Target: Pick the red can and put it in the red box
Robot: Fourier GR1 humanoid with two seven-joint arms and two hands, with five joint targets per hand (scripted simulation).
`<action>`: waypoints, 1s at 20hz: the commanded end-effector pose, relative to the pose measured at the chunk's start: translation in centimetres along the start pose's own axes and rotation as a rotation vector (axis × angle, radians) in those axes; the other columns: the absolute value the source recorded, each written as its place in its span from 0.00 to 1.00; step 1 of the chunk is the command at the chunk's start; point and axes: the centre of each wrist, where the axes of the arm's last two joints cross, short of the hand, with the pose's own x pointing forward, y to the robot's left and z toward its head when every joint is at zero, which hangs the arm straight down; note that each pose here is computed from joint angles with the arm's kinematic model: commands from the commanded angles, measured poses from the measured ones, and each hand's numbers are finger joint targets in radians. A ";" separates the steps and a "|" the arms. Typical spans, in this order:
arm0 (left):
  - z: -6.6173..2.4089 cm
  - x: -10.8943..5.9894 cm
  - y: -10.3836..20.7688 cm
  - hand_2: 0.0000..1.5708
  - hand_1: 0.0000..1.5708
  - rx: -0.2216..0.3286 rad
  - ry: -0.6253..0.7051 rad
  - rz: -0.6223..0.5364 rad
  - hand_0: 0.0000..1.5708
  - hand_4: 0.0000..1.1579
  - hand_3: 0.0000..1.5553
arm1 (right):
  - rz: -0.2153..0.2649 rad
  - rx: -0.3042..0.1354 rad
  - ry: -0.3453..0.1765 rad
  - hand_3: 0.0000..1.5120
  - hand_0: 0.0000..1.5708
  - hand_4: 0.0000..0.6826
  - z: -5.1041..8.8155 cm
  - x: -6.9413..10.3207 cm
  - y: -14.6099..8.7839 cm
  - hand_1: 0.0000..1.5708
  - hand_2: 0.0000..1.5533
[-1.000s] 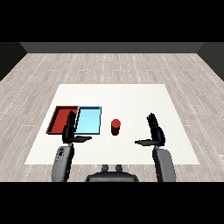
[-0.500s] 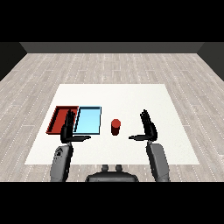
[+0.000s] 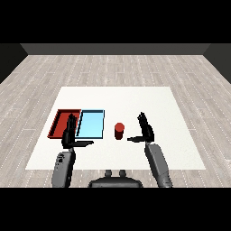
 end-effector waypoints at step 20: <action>1.41 0.8 1.4 0.00 0.00 0.001 0.017 0.065 0.00 0.00 0.00 | -0.034 0.012 0.044 0.00 0.00 0.00 -1.1 -5.3 5.9 0.00 0.00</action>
